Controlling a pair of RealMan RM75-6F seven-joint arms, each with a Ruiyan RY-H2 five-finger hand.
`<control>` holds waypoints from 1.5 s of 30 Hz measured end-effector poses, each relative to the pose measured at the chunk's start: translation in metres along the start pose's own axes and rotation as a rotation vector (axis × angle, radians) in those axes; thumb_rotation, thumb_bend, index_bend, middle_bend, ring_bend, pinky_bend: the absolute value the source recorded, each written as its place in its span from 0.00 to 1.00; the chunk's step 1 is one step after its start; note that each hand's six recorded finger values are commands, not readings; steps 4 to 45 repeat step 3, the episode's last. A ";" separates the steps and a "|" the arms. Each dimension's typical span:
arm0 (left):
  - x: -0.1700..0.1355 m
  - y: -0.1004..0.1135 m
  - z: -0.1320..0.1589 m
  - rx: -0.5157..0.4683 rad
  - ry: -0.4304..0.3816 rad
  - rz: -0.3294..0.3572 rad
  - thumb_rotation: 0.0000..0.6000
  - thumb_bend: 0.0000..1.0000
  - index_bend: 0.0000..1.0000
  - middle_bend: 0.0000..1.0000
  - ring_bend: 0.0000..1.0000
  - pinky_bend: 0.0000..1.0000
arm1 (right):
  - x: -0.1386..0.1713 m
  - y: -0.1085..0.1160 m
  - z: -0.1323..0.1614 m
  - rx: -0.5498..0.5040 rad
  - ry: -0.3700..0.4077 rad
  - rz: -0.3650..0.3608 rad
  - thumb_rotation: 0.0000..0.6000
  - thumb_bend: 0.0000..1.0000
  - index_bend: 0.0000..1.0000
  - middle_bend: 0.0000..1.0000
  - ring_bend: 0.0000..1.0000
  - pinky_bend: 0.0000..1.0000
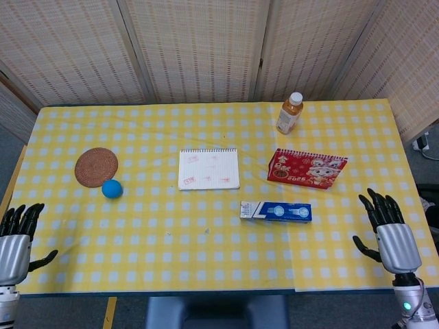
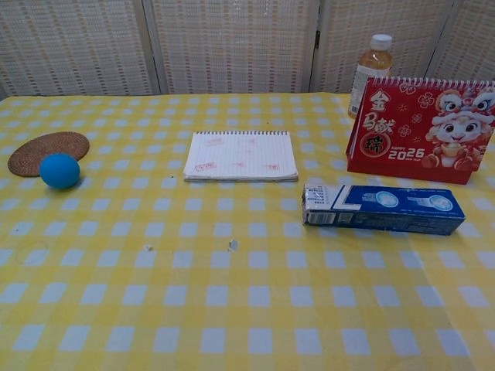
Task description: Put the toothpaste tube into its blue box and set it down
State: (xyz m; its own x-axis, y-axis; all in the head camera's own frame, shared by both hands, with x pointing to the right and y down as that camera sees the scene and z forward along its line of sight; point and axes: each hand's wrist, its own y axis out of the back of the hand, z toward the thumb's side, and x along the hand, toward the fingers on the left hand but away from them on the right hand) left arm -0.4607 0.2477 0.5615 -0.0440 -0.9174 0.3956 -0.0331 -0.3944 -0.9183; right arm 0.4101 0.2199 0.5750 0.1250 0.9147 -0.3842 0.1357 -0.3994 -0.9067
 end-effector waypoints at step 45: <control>0.000 -0.004 -0.003 0.004 0.005 -0.031 1.00 0.14 0.05 0.13 0.06 0.01 | 0.001 -0.006 0.001 -0.004 0.001 0.045 1.00 0.30 0.00 0.00 0.00 0.00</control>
